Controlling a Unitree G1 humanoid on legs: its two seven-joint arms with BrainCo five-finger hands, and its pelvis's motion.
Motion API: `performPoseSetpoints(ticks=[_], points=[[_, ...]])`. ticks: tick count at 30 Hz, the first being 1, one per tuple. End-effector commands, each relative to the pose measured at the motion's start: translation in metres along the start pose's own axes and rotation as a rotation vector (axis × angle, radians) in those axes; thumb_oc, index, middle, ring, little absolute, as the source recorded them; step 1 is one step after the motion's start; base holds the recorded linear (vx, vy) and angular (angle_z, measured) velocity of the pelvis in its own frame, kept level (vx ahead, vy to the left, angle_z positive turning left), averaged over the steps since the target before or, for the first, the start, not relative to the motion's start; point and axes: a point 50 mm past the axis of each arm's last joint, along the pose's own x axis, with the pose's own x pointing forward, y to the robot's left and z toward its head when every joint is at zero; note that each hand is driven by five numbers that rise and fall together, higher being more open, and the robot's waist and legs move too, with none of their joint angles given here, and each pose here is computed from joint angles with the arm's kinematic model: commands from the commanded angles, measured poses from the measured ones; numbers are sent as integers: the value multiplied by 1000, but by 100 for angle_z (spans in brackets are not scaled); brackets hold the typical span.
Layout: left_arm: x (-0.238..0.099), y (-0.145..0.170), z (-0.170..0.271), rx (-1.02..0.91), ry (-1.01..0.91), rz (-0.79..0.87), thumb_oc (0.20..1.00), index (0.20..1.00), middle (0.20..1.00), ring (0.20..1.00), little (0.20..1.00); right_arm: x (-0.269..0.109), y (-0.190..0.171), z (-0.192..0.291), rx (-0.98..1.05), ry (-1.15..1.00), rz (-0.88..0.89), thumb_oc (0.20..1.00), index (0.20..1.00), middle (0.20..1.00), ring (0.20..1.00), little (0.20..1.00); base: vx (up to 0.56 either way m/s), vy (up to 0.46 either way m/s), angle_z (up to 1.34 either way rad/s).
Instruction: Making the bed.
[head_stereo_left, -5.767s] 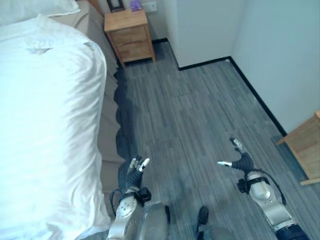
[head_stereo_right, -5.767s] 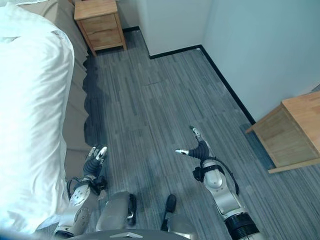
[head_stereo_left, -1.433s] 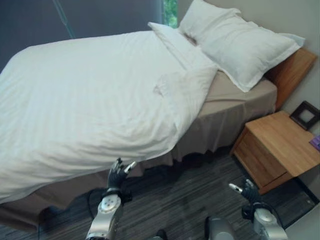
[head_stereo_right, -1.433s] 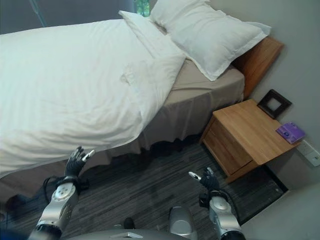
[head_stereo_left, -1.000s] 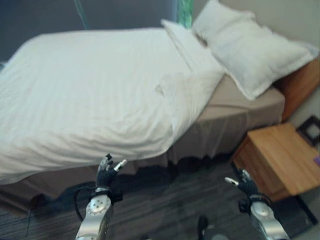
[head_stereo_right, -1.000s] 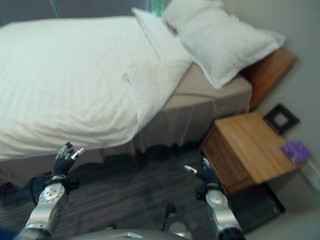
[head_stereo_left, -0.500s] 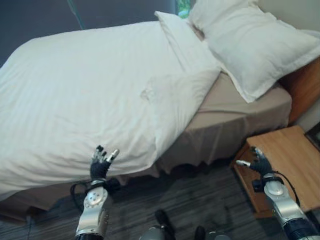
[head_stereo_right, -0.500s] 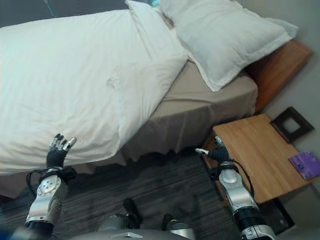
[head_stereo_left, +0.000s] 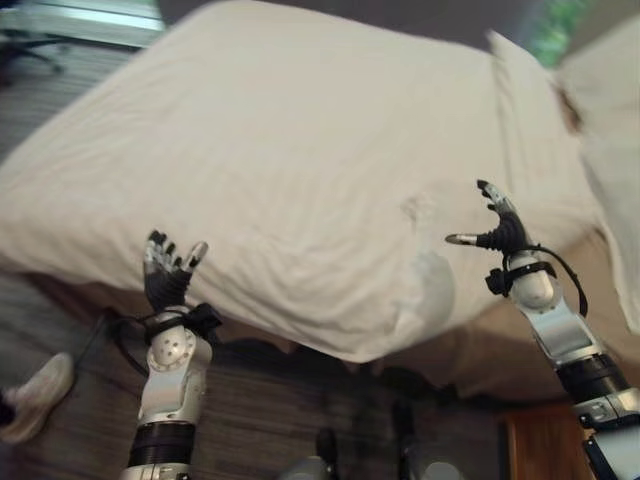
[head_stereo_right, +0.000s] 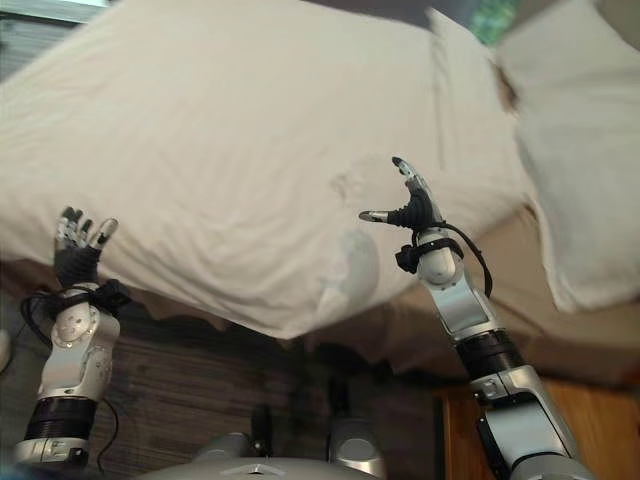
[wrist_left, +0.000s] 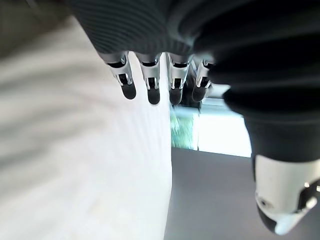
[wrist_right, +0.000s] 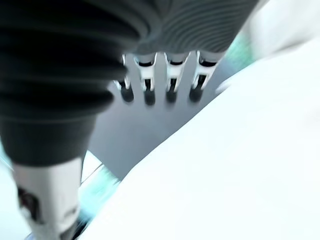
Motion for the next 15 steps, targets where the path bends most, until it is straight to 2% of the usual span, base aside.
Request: performPoseSetpoints(ticks=[1,4,10,15], points=[[16,-21,26,6,-118,-85,1000,1000,1000,1000,1000,26,-28,15,-66,-46,-107,1000,1000,1000,1000,1000,176,-148,69],[19,-16,23,9,-103,-57,1000,1000,1000,1000,1000,32,-40,19,-94,-50,-126,1000,1000,1000,1000,1000,104,-111,58],[28,-7,13,22,-48,-12,1000,1000,1000,1000,1000,43,-53,-5,-225,94,-130,1000,1000,1000,1000,1000,66,-128,12],[38,1,17,38,-49,24,1000,1000,1000,1000,1000,55,-88,-3,-378,135,-212,1000,1000,1000,1000,1000,8,-73,14]])
